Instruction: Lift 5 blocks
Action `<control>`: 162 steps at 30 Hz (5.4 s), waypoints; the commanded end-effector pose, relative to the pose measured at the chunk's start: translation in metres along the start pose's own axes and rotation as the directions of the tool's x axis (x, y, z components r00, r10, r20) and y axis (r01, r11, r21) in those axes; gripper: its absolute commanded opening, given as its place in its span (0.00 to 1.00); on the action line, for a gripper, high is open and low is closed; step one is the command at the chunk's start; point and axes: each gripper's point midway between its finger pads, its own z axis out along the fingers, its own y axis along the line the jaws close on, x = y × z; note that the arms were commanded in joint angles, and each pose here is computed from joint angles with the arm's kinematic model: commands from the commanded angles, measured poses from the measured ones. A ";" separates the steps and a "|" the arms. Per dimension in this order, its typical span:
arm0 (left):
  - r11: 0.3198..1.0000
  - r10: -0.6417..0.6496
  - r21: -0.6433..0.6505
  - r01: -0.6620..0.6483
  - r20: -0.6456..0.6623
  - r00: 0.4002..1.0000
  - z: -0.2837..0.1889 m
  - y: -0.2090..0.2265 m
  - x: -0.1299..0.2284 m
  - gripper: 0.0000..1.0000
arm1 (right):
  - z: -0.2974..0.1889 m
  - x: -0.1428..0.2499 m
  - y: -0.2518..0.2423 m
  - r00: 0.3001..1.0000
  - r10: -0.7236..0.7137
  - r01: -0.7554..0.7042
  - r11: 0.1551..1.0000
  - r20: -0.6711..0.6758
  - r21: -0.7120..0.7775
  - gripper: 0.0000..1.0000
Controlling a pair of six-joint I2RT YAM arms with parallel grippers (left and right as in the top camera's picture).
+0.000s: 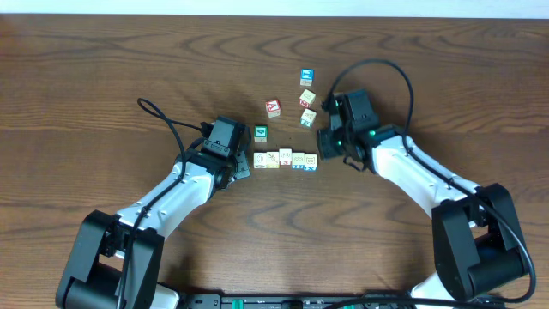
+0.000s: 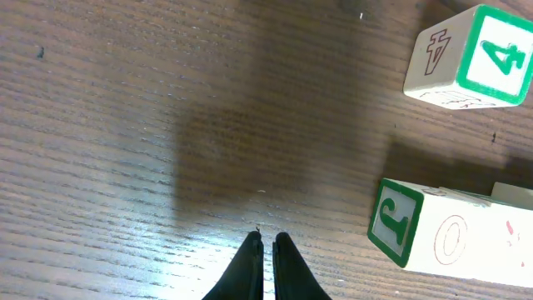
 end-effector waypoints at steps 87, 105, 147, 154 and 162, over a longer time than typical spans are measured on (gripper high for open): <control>0.982 0.011 -0.191 -0.001 0.051 0.999 -0.002 0.037 -0.003 0.08 | 0.036 0.009 0.081 0.997 -0.072 0.070 0.992 -0.018 -0.107 0.01; 0.982 0.011 -0.191 -0.001 0.052 0.999 -0.002 0.037 -0.003 0.08 | 0.035 -0.003 0.085 0.996 -0.087 0.090 0.989 0.031 -0.119 0.01; 0.982 0.011 -0.191 -0.001 0.052 0.999 -0.002 0.037 -0.003 0.08 | 0.033 0.020 0.093 0.987 -0.150 0.136 0.972 -0.055 -0.192 0.01; 0.982 0.011 -0.191 -0.001 0.052 0.999 -0.002 0.037 -0.003 0.08 | 0.036 0.005 0.081 0.989 -0.148 0.147 0.983 0.005 -0.108 0.01; 0.982 0.011 -0.190 -0.001 0.053 0.999 -0.002 0.037 -0.003 0.08 | 0.035 -0.016 0.078 0.988 -0.127 0.133 0.989 0.090 -0.066 0.01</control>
